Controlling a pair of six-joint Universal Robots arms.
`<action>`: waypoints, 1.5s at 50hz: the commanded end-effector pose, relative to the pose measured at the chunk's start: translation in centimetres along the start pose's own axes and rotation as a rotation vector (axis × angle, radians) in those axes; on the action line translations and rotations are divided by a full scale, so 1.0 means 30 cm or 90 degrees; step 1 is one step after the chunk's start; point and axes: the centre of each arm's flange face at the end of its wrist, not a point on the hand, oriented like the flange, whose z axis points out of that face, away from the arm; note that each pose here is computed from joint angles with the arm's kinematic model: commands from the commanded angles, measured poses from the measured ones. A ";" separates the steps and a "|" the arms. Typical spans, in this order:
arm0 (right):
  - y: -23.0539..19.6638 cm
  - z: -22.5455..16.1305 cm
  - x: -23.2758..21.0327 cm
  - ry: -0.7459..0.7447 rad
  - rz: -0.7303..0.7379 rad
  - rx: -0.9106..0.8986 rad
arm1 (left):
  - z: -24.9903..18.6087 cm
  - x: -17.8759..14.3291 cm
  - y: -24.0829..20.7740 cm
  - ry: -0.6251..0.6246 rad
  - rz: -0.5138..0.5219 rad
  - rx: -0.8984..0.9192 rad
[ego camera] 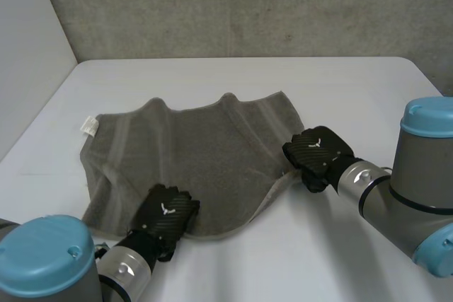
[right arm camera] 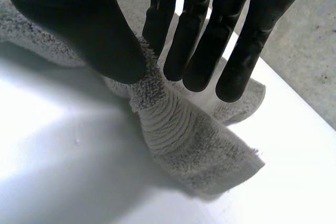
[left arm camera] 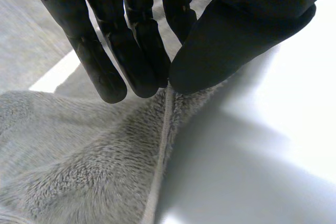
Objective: Fold the towel.
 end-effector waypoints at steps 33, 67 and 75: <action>0.126 -0.038 0.226 0.137 0.157 -0.016 | -0.043 -0.361 0.109 -0.092 -0.182 -0.125; 0.142 -0.030 0.211 0.133 0.149 -0.017 | -0.046 -0.309 0.174 -0.110 -0.165 -0.086; 0.151 -0.026 0.203 0.128 0.151 -0.023 | -0.057 -0.279 0.182 -0.094 -0.163 -0.094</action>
